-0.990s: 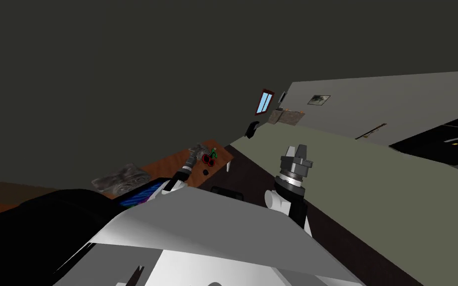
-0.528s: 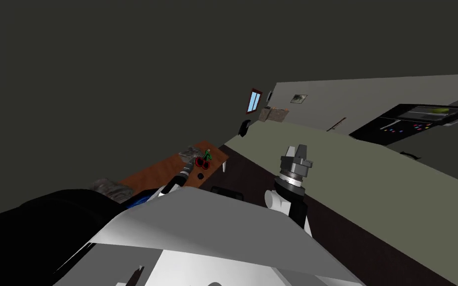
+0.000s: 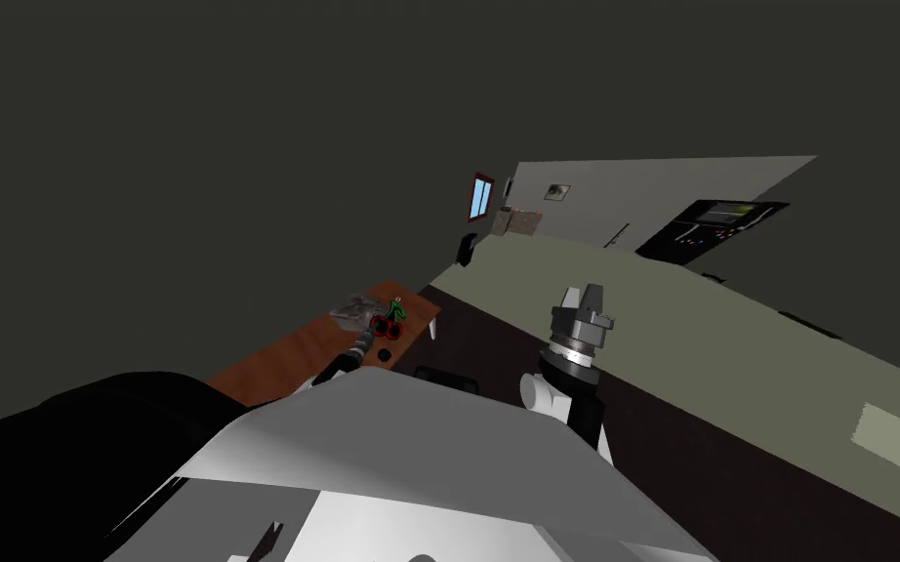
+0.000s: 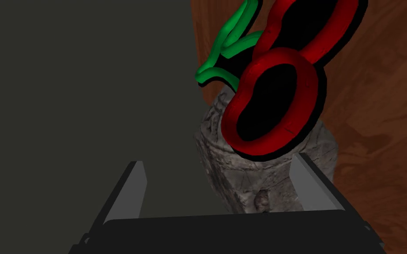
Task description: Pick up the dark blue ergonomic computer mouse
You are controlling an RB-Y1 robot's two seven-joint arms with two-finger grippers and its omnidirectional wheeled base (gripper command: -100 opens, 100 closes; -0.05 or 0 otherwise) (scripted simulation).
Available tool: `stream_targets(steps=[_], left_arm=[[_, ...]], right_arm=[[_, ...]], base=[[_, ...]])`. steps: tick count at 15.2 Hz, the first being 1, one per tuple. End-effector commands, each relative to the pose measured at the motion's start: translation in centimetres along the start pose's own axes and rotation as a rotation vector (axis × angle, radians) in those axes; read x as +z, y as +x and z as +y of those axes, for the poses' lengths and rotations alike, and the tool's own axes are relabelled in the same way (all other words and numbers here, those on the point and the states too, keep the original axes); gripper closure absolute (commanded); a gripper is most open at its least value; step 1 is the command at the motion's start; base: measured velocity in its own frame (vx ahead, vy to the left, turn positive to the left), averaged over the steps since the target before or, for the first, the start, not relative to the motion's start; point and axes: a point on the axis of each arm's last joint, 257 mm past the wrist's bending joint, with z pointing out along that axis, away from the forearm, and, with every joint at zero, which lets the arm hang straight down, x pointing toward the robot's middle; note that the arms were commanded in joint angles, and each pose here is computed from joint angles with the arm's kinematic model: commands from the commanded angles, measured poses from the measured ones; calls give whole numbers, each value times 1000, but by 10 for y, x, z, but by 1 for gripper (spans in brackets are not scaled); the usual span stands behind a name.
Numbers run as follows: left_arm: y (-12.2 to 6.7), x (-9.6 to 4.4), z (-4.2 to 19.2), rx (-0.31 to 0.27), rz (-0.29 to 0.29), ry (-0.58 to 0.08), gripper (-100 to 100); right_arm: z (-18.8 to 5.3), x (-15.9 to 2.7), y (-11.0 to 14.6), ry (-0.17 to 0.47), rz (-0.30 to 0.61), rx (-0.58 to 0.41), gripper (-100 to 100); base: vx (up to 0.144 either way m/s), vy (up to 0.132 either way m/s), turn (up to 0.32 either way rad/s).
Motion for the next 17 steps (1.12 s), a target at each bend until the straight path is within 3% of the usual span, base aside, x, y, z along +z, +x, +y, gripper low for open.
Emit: stream_targets(steps=[1,2,5,7,10,12,13,14,15,17], left_arm=[[-3,-4,32,-12,-6,-75,-100],[-6,-8,57,-23,-10,-135,-100],[-9,-18,95,-36,-16,-220,-100],[-12,-34,141,-64,-25,-331,-100],[-12,-48,175,-80,-31,-411,-100],[-11,-70,214,-113,-37,-513,-100],[-11,-73,220,-114,-39,-527,-100],[-10,-87,241,-131,-42,-581,-100],[-10,-87,241,-131,-42,-581,-100],[-6,-111,273,-165,-47,-671,-100]], right_arm=[[0,0,0,0,0,0,0],[0,0,0,0,0,0,0],[0,0,0,0,0,0,0],[0,0,0,0,0,0,0],[0,0,0,0,0,0,0],[0,0,0,0,0,0,0],[0,0,0,0,0,0,0],[0,0,0,0,0,0,0],[0,0,0,0,0,0,0],[0,0,0,0,0,0,0]], base=[[18,4,-241],[29,6,-477],[27,20,-327],[27,18,-374],[25,20,-273],[26,17,-415],[25,26,-330],[22,27,-246],[19,25,-152],[23,14,-351]])
